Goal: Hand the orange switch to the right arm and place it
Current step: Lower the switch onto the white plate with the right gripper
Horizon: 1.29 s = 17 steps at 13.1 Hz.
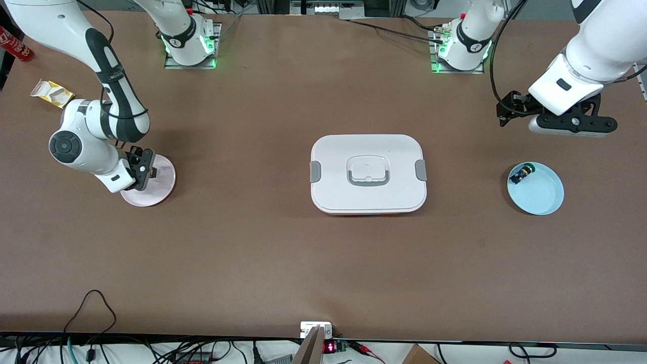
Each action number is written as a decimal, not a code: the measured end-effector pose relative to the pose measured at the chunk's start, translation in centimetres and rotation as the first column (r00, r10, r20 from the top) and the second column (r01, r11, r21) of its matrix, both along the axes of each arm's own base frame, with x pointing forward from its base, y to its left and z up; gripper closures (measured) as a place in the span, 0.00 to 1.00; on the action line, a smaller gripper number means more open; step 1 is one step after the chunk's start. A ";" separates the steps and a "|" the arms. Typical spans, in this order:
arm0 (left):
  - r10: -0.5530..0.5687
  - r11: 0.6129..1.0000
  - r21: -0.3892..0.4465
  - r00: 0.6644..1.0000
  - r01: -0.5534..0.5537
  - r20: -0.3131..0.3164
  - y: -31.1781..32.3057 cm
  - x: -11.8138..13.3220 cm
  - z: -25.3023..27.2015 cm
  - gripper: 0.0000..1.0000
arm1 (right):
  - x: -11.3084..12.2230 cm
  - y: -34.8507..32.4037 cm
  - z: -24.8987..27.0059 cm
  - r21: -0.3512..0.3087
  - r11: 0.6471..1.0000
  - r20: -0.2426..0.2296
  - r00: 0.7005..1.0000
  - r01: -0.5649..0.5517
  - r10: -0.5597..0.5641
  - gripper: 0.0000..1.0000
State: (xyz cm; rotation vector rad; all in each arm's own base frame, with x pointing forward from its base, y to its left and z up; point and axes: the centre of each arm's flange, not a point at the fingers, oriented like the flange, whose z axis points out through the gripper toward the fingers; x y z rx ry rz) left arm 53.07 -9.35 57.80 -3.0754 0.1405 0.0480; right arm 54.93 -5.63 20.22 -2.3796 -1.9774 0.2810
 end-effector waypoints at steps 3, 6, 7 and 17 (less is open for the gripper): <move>0.001 1.000 0.000 1.000 -0.001 0.000 0.0 0.0 0.0 0.00 | 0.2 -0.3 -0.8 0.004 1.000 0.022 0.999 -0.028 0.028 0.56; 0.001 1.000 0.000 1.000 -0.001 0.000 0.1 0.0 0.0 0.00 | 0.5 -0.3 -1.2 0.004 0.999 0.045 0.998 -0.035 0.035 0.56; 0.002 1.000 0.000 1.000 -0.002 0.000 0.1 0.1 -0.1 0.00 | 0.6 -0.2 -1.1 0.004 0.999 0.052 0.998 -0.037 0.036 0.56; 0.004 1.000 -0.001 1.000 -0.004 0.002 0.2 0.1 0.0 0.00 | 1.2 -0.2 -1.2 0.015 1.000 0.095 0.995 -0.015 0.013 0.07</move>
